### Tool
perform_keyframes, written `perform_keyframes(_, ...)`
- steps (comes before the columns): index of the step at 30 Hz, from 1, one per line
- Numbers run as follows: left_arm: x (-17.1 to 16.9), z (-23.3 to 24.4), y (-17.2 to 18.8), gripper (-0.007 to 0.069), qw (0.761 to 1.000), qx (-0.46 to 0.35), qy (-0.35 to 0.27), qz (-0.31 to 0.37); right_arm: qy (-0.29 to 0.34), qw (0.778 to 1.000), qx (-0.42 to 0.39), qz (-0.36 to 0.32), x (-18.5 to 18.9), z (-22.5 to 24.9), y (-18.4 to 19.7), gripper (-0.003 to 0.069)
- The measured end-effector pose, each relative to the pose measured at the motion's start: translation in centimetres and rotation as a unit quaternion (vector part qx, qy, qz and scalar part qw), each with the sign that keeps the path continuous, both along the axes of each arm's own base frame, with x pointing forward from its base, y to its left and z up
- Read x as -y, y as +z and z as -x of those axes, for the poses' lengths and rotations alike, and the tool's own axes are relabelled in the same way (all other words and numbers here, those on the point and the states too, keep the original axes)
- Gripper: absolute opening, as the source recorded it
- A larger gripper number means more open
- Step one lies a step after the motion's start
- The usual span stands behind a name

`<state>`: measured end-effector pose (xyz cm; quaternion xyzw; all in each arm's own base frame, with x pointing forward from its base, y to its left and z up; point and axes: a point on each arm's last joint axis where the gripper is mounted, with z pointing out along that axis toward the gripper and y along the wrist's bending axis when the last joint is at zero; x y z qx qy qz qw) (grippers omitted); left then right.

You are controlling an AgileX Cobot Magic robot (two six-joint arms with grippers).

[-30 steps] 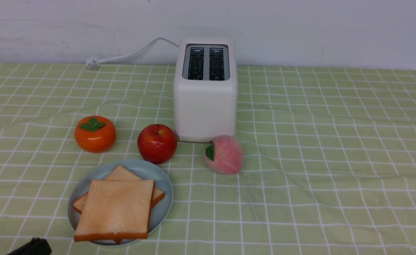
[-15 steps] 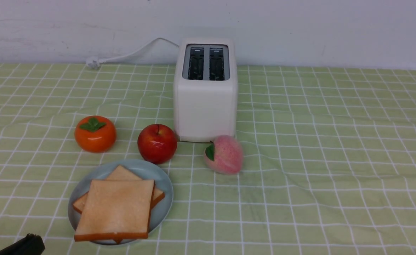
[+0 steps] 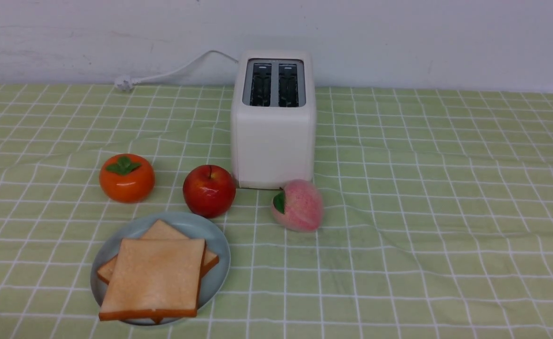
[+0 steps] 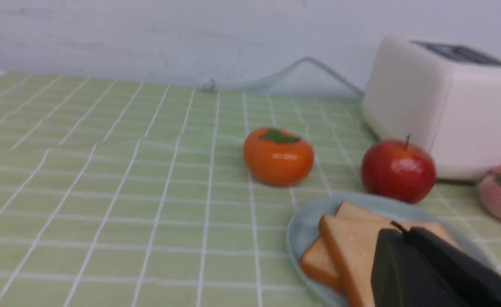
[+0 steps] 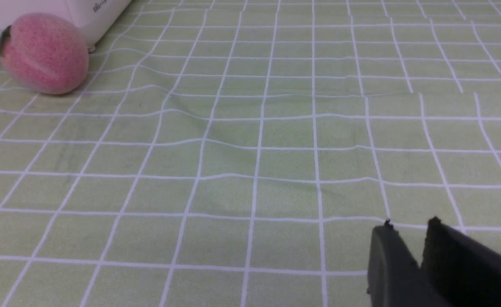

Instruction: Take toasted bread from bread machine on green coffee tablecloth place on plate.

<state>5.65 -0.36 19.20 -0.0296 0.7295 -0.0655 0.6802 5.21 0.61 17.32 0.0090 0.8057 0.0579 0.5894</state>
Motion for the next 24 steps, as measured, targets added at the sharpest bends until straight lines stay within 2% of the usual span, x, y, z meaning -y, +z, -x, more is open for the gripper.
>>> perform_keyframes(6, 0.0, 0.4, -2.2, -0.0013, 0.992, -0.125, 0.012, 0.018, 0.0, 1.0, 0.0, 0.0, 0.0, 0.0, 0.0, 0.0141)
perform_keyframes(11, 0.0, 0.4, -2.3, -0.0013, 0.991, -0.128, 0.017, 0.041, 0.0, 1.0, 0.0, 0.0, 0.0, 0.0, 0.0, 0.0147)
perform_keyframes(24, 0.0, 0.4, -2.3, -0.0013, 0.991, -0.127, 0.018, 0.045, 0.0, 1.0, 0.0, 0.0, 0.0, 0.0, 0.0, 0.0158)
